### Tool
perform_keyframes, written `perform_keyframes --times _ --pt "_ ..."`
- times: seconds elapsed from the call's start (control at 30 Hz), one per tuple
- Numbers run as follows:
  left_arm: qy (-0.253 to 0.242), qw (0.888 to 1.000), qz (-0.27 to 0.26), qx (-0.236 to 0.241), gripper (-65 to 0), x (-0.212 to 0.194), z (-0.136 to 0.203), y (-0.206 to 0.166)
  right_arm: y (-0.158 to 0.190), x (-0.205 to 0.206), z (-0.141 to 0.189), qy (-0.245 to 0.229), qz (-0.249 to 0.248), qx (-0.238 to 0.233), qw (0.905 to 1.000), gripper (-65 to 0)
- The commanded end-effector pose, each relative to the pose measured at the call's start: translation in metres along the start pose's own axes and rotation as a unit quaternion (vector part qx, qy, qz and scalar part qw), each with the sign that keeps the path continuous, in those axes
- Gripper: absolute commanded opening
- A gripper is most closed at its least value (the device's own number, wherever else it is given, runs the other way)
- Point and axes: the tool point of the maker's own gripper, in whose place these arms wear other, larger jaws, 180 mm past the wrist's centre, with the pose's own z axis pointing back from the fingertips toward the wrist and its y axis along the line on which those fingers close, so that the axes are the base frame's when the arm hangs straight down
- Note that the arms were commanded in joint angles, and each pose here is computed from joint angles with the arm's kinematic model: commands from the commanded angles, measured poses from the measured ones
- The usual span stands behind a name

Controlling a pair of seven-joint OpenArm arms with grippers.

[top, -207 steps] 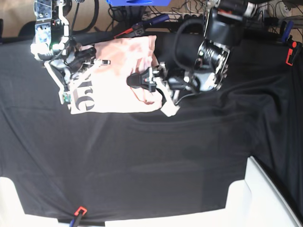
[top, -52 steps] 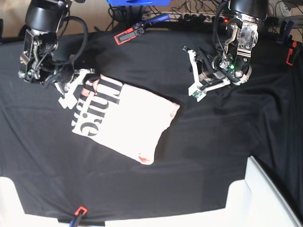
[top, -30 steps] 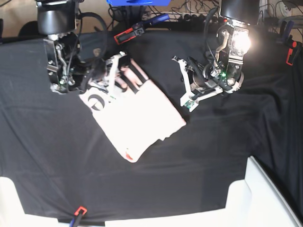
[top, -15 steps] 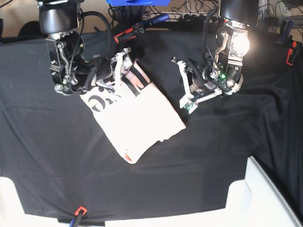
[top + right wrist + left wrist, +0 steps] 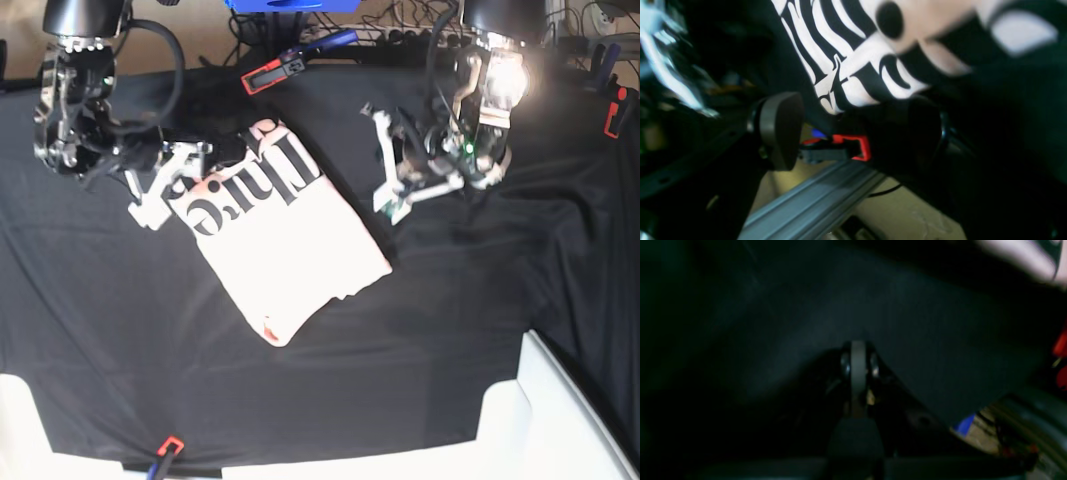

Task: Fold the T-shirt properly
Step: 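Release the right gripper and move the left gripper to the shirt edge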

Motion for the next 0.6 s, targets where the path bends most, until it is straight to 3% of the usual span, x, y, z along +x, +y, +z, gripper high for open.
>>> perform_keyframes --times 0.0,0.13,0.23,0.3,0.37,0.5,0.57 --pt "-0.016 1.0 -0.007 -0.003 -65.0 0.006 0.005 -0.004 -0.005 0.016 0.01 -0.03 -0.014 -0.002 0.9995 -17.6" --pt "-0.017 1.0 -0.009 -0.021 -65.0 -0.006 0.007 -0.022 -0.026 0.033 0.025 -0.065 -0.063 -0.013 0.9958 -17.6" --pt "-0.022 0.995 -0.027 -0.089 -65.0 -0.009 0.011 -0.041 -0.035 0.04 0.032 -0.07 -0.064 -0.021 0.9953 -17.6" --pt "-0.029 0.992 -0.01 -0.12 -65.0 -0.006 0.015 -0.044 -0.035 0.04 0.029 -0.067 -0.068 -0.018 0.9953 -17.6" --pt "-0.05 0.988 0.007 -0.149 -58.6 0.0 0.021 -0.047 -0.037 0.037 0.027 -0.062 -0.075 -0.017 0.9951 -17.6" --pt "-0.077 0.98 0.026 -0.18 -39.0 0.006 0.029 -0.051 -0.039 0.034 0.024 -0.059 -0.082 -0.015 0.9948 -17.6" --pt "-0.085 0.978 0.032 -0.188 -33.6 0.01 0.031 -0.052 -0.04 0.035 0.024 -0.065 -0.083 -0.017 0.9943 -17.6"
